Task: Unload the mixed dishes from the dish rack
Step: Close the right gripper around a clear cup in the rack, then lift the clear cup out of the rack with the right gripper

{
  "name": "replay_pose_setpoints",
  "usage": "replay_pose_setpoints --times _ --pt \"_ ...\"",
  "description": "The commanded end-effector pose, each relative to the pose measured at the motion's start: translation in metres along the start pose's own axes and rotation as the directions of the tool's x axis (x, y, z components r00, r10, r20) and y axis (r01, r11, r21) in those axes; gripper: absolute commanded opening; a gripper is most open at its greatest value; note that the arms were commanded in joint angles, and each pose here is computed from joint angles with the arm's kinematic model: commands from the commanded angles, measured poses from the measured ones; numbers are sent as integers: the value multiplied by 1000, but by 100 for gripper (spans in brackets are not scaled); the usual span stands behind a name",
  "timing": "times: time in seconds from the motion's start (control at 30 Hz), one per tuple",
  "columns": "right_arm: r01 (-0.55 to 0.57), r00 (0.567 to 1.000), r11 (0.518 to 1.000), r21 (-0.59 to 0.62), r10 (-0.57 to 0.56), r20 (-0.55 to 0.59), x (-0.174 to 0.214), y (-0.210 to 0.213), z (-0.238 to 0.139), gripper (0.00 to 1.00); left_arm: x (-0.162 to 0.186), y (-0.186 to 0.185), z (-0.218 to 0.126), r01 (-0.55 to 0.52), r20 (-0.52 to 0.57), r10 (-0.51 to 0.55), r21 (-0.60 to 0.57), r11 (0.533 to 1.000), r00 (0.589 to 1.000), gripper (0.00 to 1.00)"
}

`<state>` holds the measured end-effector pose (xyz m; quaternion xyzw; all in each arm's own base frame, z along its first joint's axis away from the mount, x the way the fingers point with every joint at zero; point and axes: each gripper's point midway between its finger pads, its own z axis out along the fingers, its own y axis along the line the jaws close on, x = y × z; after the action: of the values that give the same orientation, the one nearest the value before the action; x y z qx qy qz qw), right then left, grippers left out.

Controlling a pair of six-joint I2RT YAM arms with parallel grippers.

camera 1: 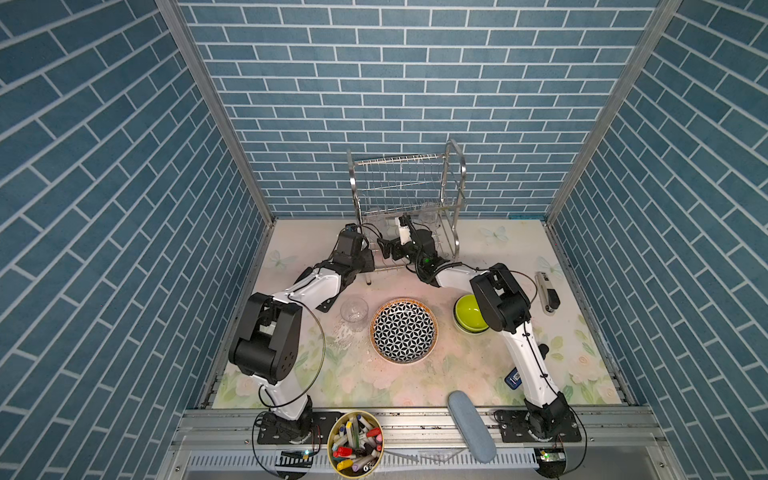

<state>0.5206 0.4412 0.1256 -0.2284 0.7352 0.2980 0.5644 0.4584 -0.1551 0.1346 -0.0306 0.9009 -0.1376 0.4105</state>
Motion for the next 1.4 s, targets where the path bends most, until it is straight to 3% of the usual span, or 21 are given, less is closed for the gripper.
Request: replay_pose_setpoints --times 0.0,0.7,0.93,1.37 --pt "117 991 992 -40 -115 66 -17 23 11 99 1 -17 -16 61 -13 -60 71 996 998 0" --pt "109 988 994 24 -111 103 -22 19 27 99 53 -16 -45 102 -129 -88 107 989 988 0" --pt "160 982 987 4 -160 102 -20 34 38 99 58 -17 -41 106 -152 -88 117 987 985 0" --pt "167 981 983 78 -173 83 -18 12 66 99 70 -19 -36 120 -178 -96 128 984 979 0"
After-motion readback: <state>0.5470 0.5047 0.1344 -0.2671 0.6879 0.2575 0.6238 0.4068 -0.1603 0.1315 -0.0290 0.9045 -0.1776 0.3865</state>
